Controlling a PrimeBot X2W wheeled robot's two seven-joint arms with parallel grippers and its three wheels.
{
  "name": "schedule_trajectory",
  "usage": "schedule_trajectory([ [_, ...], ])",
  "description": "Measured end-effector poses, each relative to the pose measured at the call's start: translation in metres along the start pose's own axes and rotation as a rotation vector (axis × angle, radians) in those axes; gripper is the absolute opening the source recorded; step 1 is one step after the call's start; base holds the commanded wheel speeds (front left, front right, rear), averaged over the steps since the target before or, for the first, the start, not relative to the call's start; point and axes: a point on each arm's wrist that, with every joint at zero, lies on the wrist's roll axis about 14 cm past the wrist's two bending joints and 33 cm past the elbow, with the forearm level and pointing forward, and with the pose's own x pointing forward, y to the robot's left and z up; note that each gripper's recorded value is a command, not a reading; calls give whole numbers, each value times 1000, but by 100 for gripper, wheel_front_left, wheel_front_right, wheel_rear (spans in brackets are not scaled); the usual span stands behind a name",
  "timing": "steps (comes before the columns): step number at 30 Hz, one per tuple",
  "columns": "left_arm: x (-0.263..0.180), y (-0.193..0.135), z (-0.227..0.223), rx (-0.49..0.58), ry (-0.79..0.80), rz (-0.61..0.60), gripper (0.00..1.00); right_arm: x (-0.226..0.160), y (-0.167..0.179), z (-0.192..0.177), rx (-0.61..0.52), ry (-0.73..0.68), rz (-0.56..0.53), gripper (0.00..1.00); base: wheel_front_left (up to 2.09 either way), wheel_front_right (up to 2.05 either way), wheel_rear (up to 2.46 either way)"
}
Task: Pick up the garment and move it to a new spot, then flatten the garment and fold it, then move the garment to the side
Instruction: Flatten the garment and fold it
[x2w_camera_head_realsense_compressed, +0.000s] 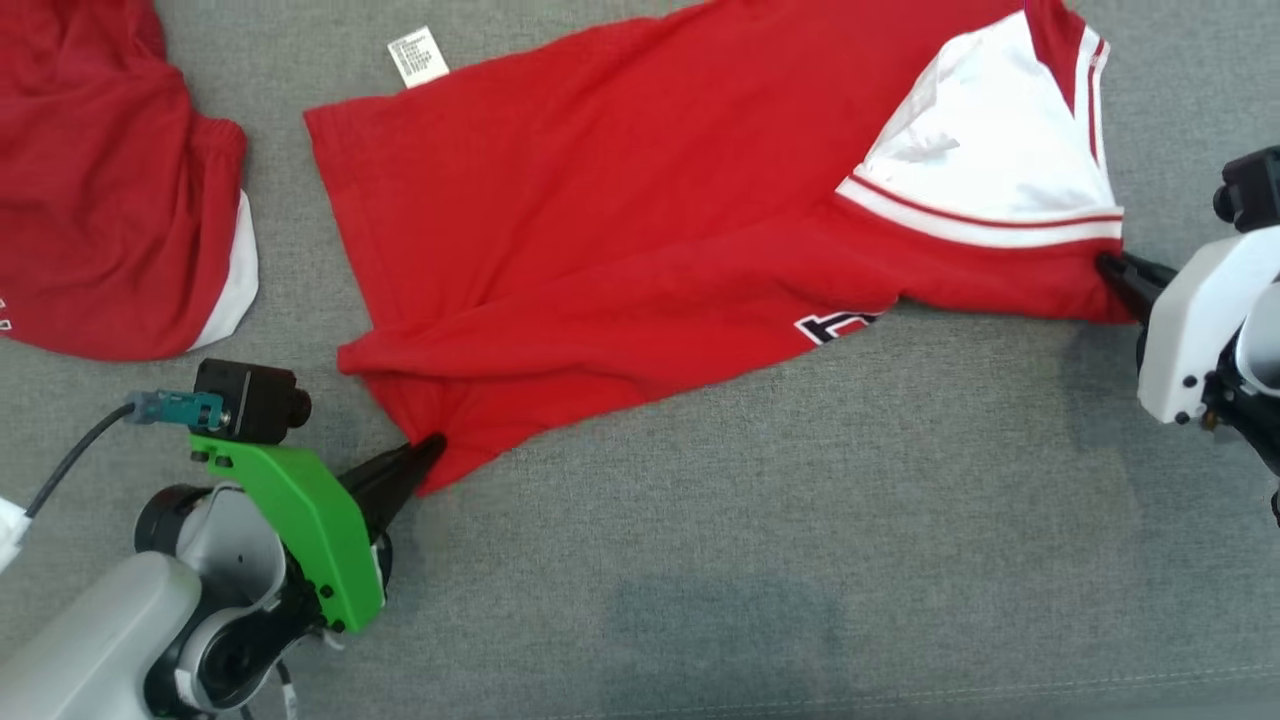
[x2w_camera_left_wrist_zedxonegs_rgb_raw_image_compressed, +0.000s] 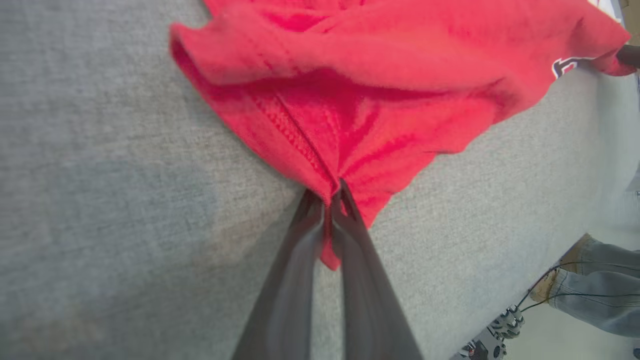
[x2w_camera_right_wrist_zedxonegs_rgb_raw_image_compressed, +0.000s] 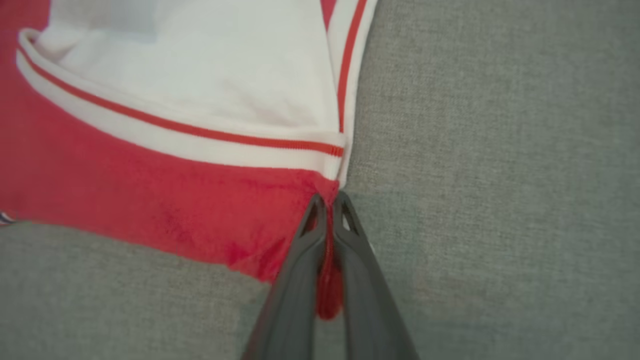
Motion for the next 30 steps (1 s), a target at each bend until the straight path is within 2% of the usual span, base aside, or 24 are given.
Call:
schedule_trajectory([
  [8,-45,-1,8,21,4,2,0,-59,0,5,82,-14,66,0,0,0,0],
  [12,-60,-11,2,27,6,-24,0,-92,-15,0,114,-44,32,0,0,0,0],
  [18,-61,-17,-27,-8,60,-36,0,-120,-16,-54,235,6,8,0,0,0,0],
  [22,-58,-10,-53,-58,111,-21,0,-119,2,-94,325,67,31,0,0,0,0],
  [25,-54,-13,-68,-81,146,-35,0,-116,2,-105,348,66,13,0,0,0,0],
  [26,-54,-12,-68,-78,144,-32,0,-115,2,-106,344,62,7,16,0,0,0],
  [27,-53,-10,-67,-68,135,-23,28,-115,3,-106,330,62,2,52,0,0,0],
  [28,-53,-9,-66,-59,129,-17,100,-114,2,-107,314,65,-4,100,0,0,0],
  [30,-54,-7,-66,-42,122,-5,100,-114,-2,-104,287,62,-18,100,0,0,0],
])
